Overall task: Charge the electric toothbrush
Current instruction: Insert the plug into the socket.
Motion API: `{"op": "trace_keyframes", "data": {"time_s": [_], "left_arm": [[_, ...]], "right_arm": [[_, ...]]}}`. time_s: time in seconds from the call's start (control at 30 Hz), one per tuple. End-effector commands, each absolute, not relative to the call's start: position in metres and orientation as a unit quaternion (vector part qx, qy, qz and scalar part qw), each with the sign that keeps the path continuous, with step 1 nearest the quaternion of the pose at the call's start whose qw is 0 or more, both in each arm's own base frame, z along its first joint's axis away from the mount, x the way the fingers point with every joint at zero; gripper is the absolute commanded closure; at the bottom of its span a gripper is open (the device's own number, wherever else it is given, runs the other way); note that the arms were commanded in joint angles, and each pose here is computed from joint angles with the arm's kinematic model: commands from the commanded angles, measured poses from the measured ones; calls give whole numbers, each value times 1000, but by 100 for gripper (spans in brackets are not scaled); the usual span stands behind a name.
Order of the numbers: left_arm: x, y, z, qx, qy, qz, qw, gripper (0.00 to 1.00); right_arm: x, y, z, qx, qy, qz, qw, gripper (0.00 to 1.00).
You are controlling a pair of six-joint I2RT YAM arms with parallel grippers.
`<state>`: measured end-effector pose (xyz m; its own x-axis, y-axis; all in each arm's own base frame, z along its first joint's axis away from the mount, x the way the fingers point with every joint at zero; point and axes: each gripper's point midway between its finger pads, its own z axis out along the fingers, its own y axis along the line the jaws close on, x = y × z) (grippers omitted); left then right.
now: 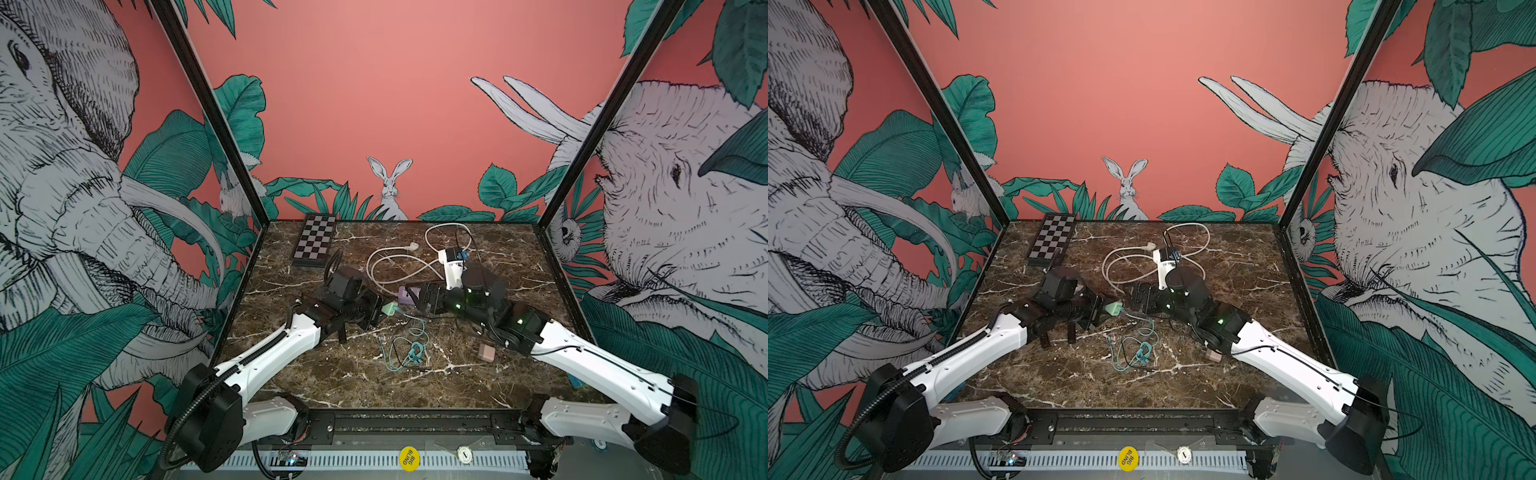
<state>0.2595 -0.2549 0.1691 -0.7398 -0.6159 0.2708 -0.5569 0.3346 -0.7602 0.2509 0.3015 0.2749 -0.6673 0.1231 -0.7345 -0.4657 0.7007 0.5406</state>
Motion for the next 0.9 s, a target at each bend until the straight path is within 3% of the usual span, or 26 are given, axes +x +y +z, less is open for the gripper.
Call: {"op": "trace_keyframes", "data": {"time_s": [0.0, 0.23, 0.63, 0.87], "left_arm": [[265, -259, 185, -345, 802, -486, 41, 100], [273, -270, 191, -331, 793, -511, 39, 100], [277, -272, 193, -335, 783, -522, 44, 100], [277, -272, 191, -336, 784, -521, 43, 100]], "right_arm": [[236, 312, 267, -121, 840, 399, 348, 11], [248, 313, 223, -161, 863, 334, 344, 9], [260, 351, 229, -154, 804, 430, 381, 18], [275, 338, 223, -105, 807, 410, 412, 18]]}}
